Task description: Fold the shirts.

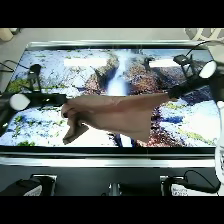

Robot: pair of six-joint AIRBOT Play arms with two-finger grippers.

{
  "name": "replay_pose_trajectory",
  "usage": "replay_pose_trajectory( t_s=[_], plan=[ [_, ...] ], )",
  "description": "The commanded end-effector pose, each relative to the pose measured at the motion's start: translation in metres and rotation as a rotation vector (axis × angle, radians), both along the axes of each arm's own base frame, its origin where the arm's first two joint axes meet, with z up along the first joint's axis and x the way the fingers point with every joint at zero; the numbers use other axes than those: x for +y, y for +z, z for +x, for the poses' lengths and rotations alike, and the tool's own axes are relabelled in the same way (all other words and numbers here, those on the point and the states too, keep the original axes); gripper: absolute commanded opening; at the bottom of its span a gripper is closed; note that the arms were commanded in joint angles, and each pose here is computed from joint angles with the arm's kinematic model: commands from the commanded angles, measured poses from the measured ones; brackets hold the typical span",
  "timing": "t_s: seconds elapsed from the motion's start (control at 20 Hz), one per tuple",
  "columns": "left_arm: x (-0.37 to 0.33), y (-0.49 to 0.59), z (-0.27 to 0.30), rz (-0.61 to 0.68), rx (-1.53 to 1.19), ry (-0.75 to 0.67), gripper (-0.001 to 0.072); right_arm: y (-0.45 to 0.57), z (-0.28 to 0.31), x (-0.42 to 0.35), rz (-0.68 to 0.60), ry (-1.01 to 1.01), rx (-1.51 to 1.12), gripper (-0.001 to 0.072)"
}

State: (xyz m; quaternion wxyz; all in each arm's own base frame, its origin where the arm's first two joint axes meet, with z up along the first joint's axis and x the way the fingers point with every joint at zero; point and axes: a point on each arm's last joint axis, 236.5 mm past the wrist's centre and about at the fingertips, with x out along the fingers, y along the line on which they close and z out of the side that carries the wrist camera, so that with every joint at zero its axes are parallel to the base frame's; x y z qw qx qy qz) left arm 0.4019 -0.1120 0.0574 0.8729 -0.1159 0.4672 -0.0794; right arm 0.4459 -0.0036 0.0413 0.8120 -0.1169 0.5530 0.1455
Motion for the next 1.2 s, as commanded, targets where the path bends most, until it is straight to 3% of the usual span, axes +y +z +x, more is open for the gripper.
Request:
replay_pose_trajectory(
  t_s=[0.0,0.05,0.1,0.15,0.2,0.25,0.4,0.5,0.55,0.7,0.8,0.85,1.0,1.15],
  plan=[
    [-0.011,-0.041,0.043,-0.026,0.035,0.024,0.0025,-0.052,0.032,0.023,0.166,-0.139,0.028,0.0023],
    [-0.015,-0.047,0.049,-0.039,0.05,0.028,0.0025,-0.056,0.038,0.031,0.213,-0.16,0.021,0.003],
    [-0.02,-0.052,0.053,-0.059,0.066,0.032,0.0063,-0.057,0.045,0.039,0.258,-0.173,0.007,0.0136],
    [-0.024,-0.053,0.054,-0.075,0.083,0.032,0.0242,-0.055,0.052,0.041,0.279,-0.183,-0.018,0.0342],
    [-0.024,-0.052,0.052,-0.069,0.104,0.023,0.0572,-0.052,0.053,0.041,0.282,-0.168,-0.024,0.0572],
    [-0.017,-0.048,0.047,-0.039,0.126,0.013,0.0675,-0.047,0.048,0.036,0.27,-0.128,-0.012,0.0617],
    [0.049,-0.034,0.014,0.152,0.267,0.029,0.0665,-0.038,0.011,-0.001,0.243,-0.04,0.087,0.0615],
    [0.085,-0.033,-0.023,0.212,0.365,0.026,0.0491,-0.045,-0.031,-0.023,0.278,-0.054,0.239,0.0554],
    [0.097,-0.04,-0.043,0.201,0.416,0.051,0.0487,-0.053,-0.05,-0.027,0.297,-0.056,0.308,0.0535],
    [0.095,-0.086,-0.092,0.081,0.511,0.108,0.049,-0.081,-0.091,-0.011,0.354,-0.023,0.453,0.0535],
    [0.069,-0.108,-0.098,-0.048,0.505,0.089,0.0594,-0.091,-0.107,0.011,0.415,0.029,0.501,0.055],
    [0.053,-0.111,-0.092,-0.115,0.472,0.076,0.0687,-0.093,-0.111,0.017,0.428,0.04,0.515,0.06],
    [0.031,-0.107,-0.064,-0.238,0.377,0.109,0.0686,-0.096,-0.116,0.03,0.433,0.07,0.532,0.0695],
    [0.019,-0.115,-0.054,-0.271,0.366,0.122,0.0677,-0.098,-0.117,0.043,0.419,0.121,0.533,0.0704]
  ],
)
